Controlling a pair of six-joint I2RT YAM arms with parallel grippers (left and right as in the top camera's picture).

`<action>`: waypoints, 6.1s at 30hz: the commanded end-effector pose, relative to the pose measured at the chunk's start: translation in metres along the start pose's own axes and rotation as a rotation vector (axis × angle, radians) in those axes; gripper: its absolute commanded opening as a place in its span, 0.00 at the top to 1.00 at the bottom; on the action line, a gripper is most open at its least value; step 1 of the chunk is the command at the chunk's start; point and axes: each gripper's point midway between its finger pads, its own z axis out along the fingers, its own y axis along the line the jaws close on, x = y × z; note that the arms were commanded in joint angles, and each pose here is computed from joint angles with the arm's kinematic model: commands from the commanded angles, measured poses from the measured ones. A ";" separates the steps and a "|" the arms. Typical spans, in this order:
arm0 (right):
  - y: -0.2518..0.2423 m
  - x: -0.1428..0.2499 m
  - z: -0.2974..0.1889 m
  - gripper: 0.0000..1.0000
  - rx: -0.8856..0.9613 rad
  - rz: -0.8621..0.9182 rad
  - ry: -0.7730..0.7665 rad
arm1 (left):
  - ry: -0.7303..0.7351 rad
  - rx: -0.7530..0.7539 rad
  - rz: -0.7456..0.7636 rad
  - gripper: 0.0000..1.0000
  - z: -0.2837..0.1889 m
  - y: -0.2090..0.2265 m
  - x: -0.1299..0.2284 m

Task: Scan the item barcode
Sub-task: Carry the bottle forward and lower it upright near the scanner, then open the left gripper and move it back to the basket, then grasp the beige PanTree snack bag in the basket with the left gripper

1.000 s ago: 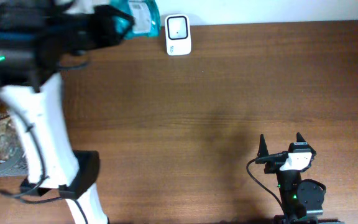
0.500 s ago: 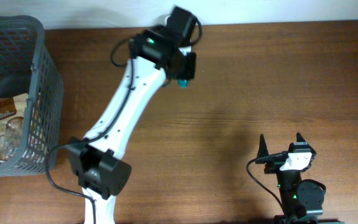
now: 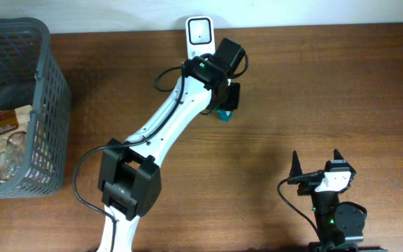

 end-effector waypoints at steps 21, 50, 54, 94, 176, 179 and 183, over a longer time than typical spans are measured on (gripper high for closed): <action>-0.002 0.004 0.000 0.02 0.008 -0.001 0.005 | 0.018 -0.003 -0.005 1.00 0.017 -0.025 0.013; -0.002 0.004 0.000 0.02 0.008 -0.001 0.005 | -0.066 0.008 0.061 0.38 0.004 -0.037 -0.007; -0.002 0.004 0.000 0.02 0.008 -0.001 0.005 | -0.067 0.009 0.061 0.39 0.004 -0.037 -0.008; -0.002 0.004 0.000 0.02 0.008 -0.001 0.005 | -0.556 -0.401 -0.527 0.01 -0.364 0.342 -0.018; -0.002 0.004 0.000 0.02 0.008 -0.001 0.005 | 0.155 -0.499 -0.609 1.00 -0.098 0.539 0.179; -0.002 0.004 0.000 0.02 0.008 -0.001 0.005 | 0.076 -0.532 -0.616 1.00 -0.123 0.543 0.161; -0.002 0.004 0.000 0.02 0.008 -0.001 0.005 | -0.062 -0.583 -0.594 1.00 -0.170 0.544 0.130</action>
